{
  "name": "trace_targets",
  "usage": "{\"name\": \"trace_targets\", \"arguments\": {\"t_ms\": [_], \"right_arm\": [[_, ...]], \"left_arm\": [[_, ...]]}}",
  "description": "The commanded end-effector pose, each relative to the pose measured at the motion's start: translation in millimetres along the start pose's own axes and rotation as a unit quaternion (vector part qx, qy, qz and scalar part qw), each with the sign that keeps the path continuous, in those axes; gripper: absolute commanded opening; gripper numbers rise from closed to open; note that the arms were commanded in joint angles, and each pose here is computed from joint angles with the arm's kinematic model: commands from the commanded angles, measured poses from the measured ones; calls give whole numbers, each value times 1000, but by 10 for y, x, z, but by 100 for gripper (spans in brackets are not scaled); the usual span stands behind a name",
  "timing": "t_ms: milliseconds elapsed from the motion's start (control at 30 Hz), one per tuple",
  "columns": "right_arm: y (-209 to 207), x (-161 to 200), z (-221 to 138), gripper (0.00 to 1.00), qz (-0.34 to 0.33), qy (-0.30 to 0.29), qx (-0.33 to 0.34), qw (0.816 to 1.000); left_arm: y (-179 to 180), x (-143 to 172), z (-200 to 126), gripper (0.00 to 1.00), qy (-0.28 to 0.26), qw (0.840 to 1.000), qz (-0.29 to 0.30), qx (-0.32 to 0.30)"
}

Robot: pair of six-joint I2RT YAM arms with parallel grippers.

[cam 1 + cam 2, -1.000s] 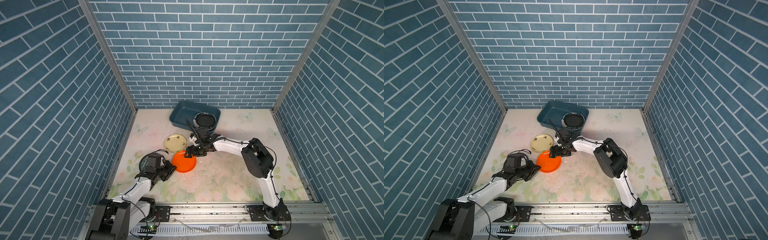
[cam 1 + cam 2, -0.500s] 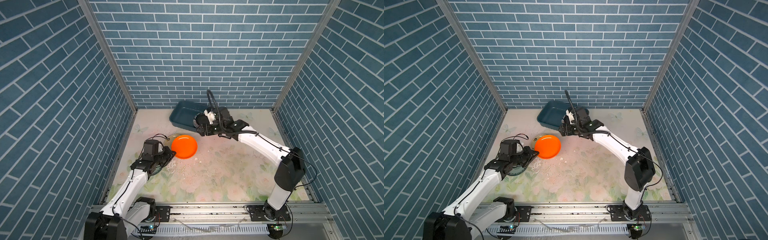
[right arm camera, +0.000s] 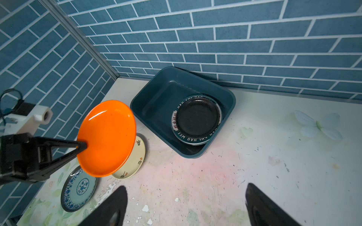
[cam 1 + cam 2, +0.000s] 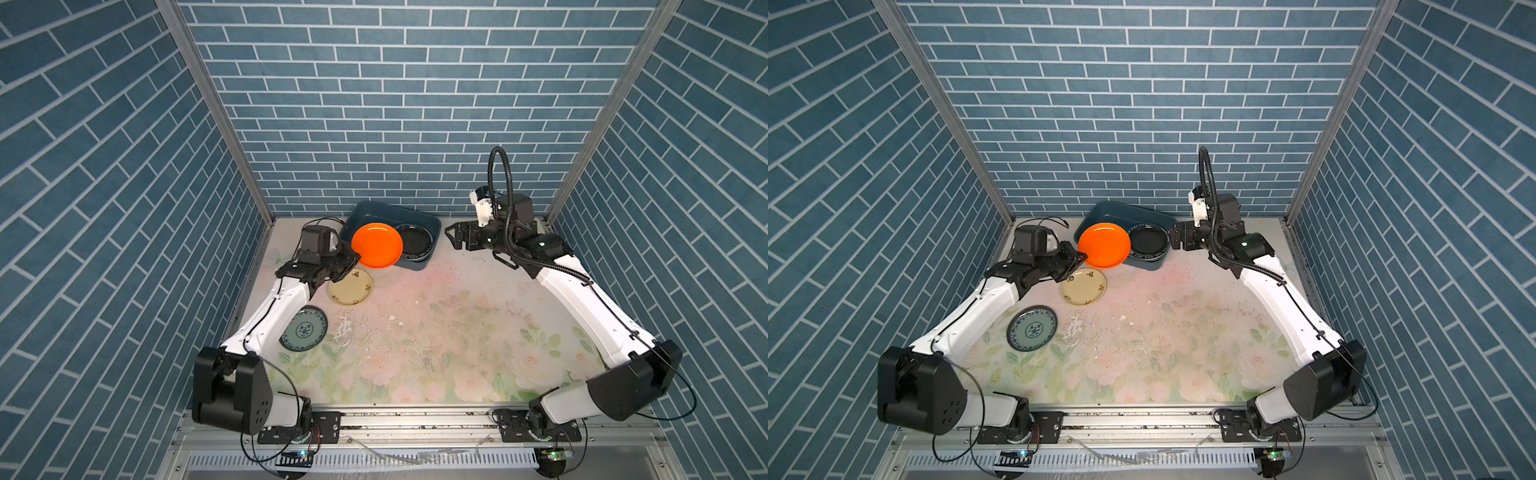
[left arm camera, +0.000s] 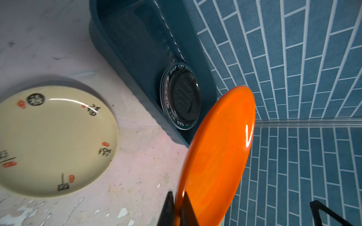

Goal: Place the plates into the plastic bin on the countertop
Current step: Place the plate in the plastic bin.

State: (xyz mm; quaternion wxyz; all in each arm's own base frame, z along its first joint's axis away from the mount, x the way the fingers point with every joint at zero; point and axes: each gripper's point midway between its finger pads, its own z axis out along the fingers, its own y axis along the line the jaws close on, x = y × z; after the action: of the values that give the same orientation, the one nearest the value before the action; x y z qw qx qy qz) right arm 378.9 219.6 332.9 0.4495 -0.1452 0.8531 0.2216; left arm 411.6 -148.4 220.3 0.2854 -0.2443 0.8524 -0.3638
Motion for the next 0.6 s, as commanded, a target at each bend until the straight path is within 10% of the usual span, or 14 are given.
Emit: {"name": "trace_targets", "arguments": {"t_ms": [0, 567], "right_arm": [[-132, -6, -126, 95, -14, -4, 24, 1000], [-802, -296, 313, 95, 87, -39, 117, 989]], "left_arm": [[-194, -107, 246, 0, 9, 1000, 23, 7], [-269, -190, 1921, 0, 139, 990, 33, -16]]}}
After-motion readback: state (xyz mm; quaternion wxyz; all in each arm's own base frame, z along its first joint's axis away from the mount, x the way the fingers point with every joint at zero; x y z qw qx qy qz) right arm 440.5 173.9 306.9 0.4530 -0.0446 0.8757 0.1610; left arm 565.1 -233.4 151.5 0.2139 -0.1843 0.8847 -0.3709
